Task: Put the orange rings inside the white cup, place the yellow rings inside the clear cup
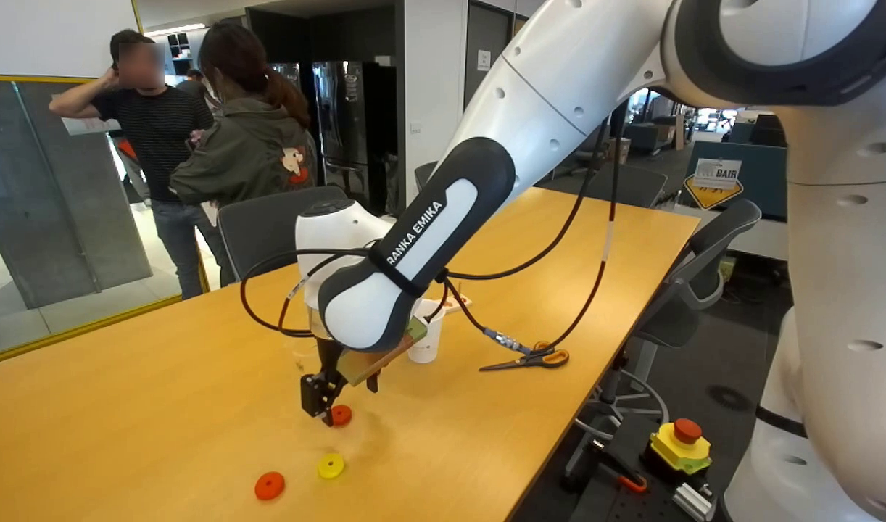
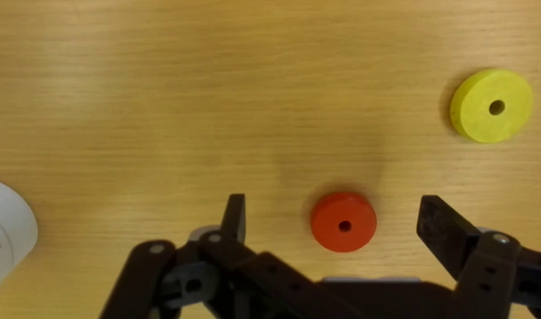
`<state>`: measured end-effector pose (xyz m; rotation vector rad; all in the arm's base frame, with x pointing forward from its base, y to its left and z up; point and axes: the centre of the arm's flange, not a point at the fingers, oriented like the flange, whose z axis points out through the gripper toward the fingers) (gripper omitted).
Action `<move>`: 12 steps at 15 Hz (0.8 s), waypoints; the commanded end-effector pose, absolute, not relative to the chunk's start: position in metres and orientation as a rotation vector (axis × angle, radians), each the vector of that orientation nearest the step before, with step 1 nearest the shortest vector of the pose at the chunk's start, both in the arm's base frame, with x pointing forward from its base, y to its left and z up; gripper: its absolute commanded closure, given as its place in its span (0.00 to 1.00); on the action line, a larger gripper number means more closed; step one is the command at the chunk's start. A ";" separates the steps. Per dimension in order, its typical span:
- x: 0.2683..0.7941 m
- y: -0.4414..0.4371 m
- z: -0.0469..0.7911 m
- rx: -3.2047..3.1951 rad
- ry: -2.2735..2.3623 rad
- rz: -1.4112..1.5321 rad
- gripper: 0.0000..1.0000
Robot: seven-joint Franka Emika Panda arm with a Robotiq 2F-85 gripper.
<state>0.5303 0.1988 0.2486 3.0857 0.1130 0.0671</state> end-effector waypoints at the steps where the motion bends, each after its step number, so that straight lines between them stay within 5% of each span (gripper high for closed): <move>1: 0.546 0.204 0.249 3.122 0.069 0.094 0.00; 12: 0.549 0.204 0.234 3.148 0.033 0.099 0.00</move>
